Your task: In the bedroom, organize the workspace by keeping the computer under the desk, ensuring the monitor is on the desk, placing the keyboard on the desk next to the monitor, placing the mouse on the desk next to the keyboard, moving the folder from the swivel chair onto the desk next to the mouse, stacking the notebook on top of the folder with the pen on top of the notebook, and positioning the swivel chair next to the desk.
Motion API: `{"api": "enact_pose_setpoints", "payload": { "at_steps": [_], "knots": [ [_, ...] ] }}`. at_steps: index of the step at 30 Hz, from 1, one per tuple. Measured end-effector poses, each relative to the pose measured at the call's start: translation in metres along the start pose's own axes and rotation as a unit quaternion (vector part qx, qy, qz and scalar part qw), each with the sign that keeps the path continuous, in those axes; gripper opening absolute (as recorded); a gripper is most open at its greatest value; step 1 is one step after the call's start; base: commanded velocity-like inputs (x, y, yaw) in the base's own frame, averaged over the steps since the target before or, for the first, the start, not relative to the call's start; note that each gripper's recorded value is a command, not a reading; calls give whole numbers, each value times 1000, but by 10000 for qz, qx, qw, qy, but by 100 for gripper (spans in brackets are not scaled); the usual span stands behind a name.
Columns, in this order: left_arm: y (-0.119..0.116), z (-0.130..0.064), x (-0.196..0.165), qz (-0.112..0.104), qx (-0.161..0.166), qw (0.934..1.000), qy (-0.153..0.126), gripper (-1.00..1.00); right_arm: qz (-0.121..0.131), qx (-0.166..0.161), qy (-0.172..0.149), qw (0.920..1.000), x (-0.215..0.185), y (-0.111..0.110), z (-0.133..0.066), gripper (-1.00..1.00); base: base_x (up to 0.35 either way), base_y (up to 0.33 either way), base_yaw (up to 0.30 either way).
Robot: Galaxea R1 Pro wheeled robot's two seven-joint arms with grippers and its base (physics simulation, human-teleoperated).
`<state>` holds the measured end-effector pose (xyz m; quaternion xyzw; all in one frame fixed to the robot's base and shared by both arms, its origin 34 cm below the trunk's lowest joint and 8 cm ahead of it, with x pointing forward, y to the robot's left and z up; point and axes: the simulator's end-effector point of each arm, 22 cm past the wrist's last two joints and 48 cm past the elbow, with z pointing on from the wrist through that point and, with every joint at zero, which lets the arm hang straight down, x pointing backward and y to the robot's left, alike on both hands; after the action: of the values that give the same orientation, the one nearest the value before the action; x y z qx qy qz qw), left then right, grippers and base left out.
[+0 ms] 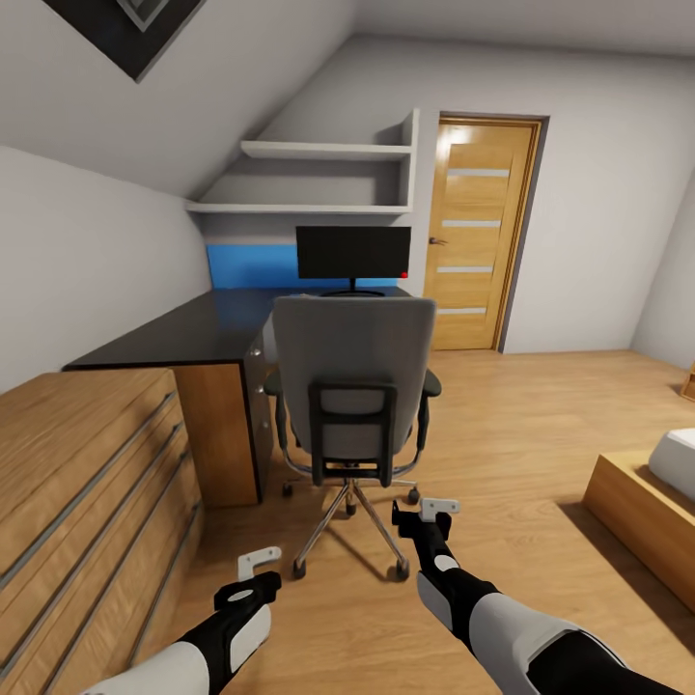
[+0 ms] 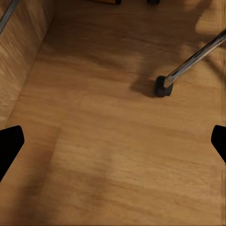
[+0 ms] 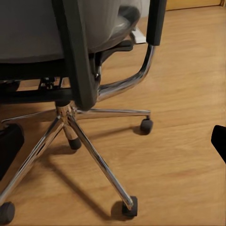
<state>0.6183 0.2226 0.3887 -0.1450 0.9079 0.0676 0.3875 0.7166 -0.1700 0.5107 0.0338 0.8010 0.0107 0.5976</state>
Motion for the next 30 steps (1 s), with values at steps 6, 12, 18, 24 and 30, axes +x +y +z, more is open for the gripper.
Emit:
{"api": "enact_pose_setpoints", "payload": {
  "at_steps": [6,12,18,24,30],
  "knots": [
    [-22,-6,4,-8,142,9999,23,100,-3,-14,13,10000,1,1,0,100,61,-50,0],
    [-50,-16,0,-43,360,9993,-19,100,-2,-40,27,10000,2,5,-1,100,15,-12,0],
    [-90,-32,-33,-211,757,9966,-252,100,38,-109,33,9999,3,17,-3,100,3,-3,0],
    [-114,-45,-54,-261,1038,9938,-314,100,50,-141,39,9999,3,22,-3,100,0,0,0],
    [-116,-46,-59,-289,1083,9932,-324,100,57,-152,43,9999,3,24,-4,100,0,0,0]
  ]
}}
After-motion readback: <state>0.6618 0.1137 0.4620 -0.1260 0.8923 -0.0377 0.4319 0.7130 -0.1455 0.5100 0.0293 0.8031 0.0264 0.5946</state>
